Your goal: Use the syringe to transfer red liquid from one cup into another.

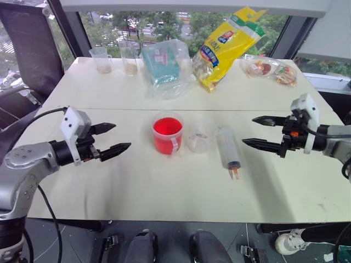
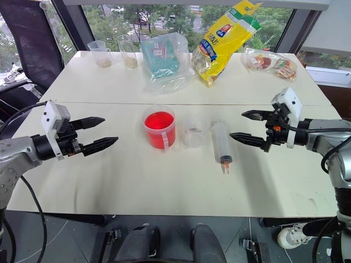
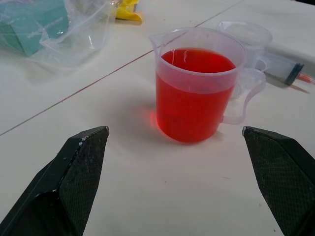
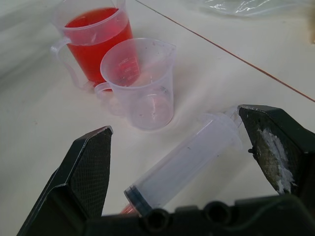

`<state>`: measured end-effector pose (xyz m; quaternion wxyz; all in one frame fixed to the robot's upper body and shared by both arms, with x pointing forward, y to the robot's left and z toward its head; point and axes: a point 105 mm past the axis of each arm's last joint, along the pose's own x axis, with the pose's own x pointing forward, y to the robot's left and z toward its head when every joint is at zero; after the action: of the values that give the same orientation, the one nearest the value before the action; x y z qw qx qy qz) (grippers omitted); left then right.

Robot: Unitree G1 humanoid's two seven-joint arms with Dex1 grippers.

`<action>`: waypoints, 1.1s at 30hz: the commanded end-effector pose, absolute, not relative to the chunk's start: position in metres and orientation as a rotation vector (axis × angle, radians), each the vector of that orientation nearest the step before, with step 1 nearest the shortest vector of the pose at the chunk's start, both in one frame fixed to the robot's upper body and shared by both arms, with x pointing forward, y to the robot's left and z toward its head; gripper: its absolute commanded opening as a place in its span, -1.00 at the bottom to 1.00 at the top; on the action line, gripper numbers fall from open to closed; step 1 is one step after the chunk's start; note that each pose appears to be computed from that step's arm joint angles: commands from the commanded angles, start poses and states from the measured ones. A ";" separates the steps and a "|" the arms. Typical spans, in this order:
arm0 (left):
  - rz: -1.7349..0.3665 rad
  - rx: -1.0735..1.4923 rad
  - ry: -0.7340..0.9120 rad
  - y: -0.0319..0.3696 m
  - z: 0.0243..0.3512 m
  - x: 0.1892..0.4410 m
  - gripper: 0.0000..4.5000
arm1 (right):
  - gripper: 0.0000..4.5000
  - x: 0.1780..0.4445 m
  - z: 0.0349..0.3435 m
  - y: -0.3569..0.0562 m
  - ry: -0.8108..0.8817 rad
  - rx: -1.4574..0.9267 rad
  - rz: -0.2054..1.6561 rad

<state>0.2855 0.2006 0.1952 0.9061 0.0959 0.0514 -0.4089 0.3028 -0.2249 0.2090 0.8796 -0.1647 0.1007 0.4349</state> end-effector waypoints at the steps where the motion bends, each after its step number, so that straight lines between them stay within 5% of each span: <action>1: -0.849 0.228 0.059 0.200 0.211 0.283 1.00 | 0.98 0.300 0.222 -0.222 0.176 -0.387 0.911; 25: -0.890 0.187 0.069 0.187 0.215 0.278 1.00 | 0.98 0.298 0.220 -0.216 0.216 -0.351 0.918; 33: -0.943 0.214 0.074 0.174 0.212 0.280 1.00 | 0.98 0.310 0.213 -0.219 0.427 -0.349 0.813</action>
<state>0.2819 0.1788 0.2063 0.8908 0.0848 0.0487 -0.4438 0.3101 -0.2192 0.2057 0.8819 -0.1622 0.1833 0.4030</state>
